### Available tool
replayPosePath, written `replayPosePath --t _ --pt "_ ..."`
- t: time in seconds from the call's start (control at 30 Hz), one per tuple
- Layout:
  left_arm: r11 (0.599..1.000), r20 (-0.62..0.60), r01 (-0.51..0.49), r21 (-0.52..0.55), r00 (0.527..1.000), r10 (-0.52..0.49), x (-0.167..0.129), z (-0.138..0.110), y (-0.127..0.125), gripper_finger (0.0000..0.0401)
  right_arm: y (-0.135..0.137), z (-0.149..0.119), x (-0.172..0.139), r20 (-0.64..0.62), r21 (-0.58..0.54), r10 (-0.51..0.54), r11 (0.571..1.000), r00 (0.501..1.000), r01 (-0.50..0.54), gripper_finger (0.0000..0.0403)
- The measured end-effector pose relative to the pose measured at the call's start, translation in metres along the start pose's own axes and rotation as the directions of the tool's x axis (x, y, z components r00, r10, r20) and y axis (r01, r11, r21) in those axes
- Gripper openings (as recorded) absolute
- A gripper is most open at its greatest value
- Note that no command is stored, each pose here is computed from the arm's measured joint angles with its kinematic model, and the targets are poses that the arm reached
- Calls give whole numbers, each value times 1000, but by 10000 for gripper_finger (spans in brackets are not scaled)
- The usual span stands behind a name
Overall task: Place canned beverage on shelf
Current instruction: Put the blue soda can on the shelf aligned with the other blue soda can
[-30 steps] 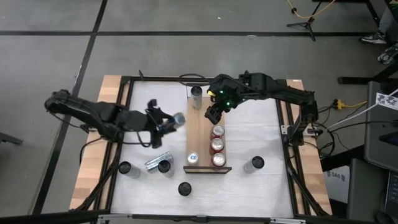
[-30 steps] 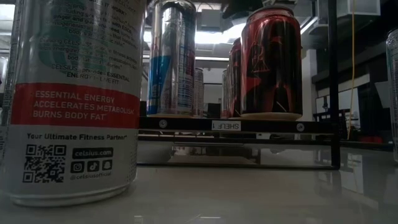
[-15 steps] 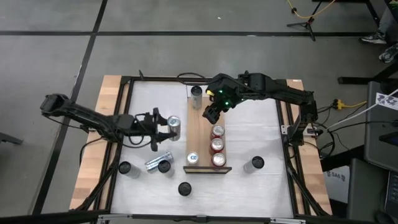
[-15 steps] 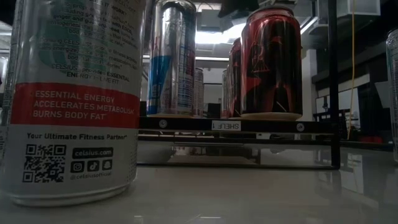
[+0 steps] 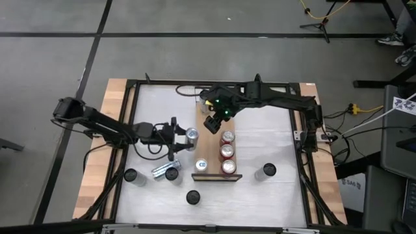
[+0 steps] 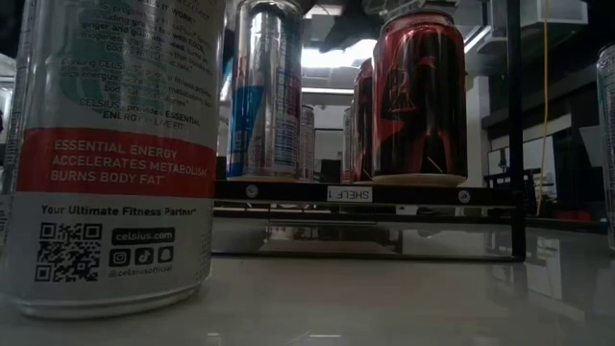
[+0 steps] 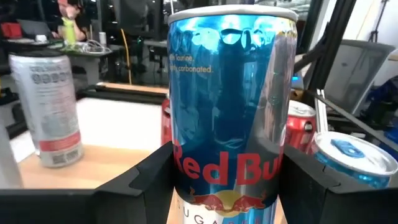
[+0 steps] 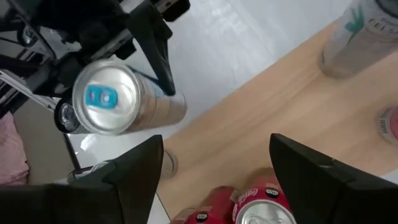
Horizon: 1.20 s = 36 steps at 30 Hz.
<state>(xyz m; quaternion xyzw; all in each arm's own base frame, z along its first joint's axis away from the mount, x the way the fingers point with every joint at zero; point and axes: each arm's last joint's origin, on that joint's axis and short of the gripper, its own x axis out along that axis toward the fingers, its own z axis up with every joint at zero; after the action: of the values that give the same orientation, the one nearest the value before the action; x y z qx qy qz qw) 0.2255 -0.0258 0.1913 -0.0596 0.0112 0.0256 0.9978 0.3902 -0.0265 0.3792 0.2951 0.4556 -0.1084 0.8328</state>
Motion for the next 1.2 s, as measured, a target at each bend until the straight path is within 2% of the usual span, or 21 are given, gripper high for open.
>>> replayPosePath --t 0.43,0.83,1.2 --pt "1000 -44 19 9 999 -18 18 -30 0 214 5 -4 2 -10 -15 -1 1000 1000 1 287" --pt "999 -72 44 13 996 -43 49 -40 -6 214 9 -6 3 -8 -25 3 1000 1000 -3 287" --pt "999 -122 38 21 992 -36 58 -53 -6 214 8 -6 3 -11 -25 -1 1000 1000 1 287"
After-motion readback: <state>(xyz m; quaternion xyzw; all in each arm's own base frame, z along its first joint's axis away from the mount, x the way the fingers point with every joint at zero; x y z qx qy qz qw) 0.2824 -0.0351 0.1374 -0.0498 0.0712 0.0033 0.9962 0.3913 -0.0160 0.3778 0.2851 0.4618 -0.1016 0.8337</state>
